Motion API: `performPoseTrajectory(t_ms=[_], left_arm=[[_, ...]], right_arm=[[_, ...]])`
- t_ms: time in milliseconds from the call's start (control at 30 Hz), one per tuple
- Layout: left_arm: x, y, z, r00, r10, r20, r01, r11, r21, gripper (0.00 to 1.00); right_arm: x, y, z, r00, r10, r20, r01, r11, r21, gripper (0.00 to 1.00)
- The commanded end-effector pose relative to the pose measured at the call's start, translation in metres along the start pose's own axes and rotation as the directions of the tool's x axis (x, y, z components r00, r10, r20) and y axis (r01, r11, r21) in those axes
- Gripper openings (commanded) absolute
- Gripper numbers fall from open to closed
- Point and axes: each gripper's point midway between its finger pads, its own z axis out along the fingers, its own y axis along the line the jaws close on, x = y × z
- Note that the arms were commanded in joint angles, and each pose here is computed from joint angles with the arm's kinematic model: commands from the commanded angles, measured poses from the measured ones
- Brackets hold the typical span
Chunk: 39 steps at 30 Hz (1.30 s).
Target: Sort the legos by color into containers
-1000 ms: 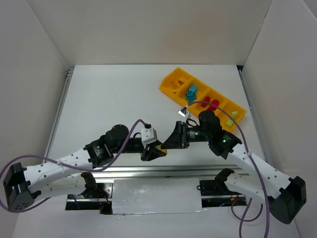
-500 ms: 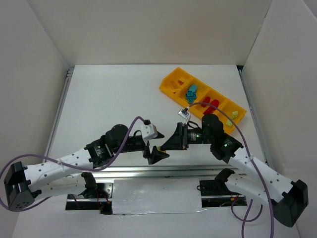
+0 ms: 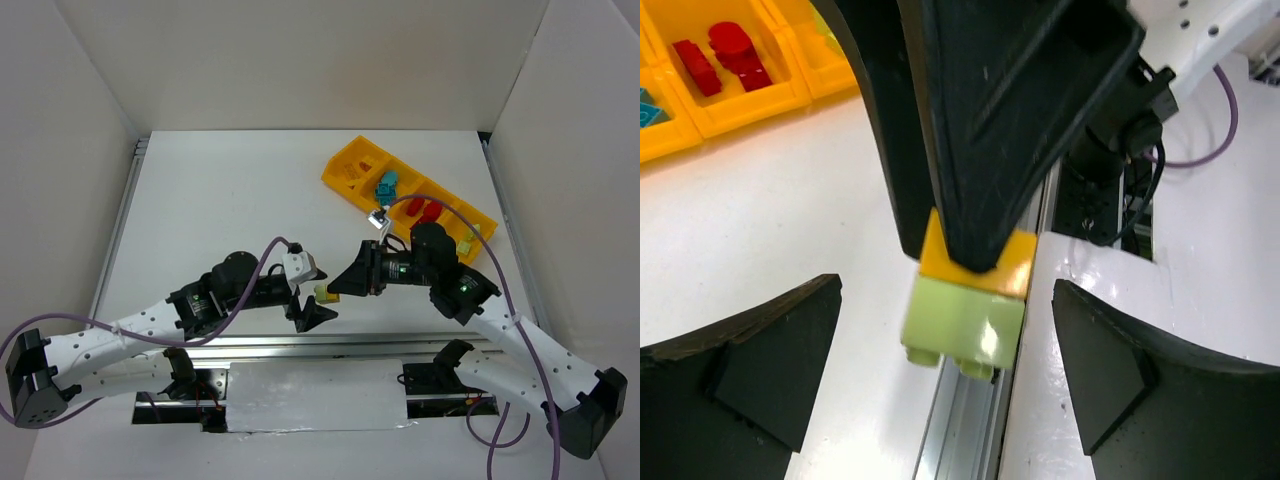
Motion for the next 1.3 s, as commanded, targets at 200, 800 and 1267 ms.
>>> performPoseTrajectory(t_ms=[200, 800, 1267], left_arm=[[-0.021, -0.017, -0.001, 0.998, 0.058, 0.034, -0.061, 0.992, 0.106, 0.95], [-0.022, -0.027, 0.007, 0.997, 0.066, 0.024, -0.070, 0.981, 0.182, 0.71], [-0.016, -0.024, 0.015, 0.998, 0.055, -0.010, -0.052, 0.983, 0.173, 0.00]], right_arm=[[-0.022, 0.011, -0.019, 0.984, -0.170, 0.044, 0.166, 0.982, 0.090, 0.00], [-0.009, 0.008, -0.022, 0.981, -0.187, -0.052, 0.191, 0.978, 0.089, 0.00], [-0.004, 0.009, -0.017, 0.984, -0.161, -0.075, 0.165, 0.985, 0.055, 0.00]])
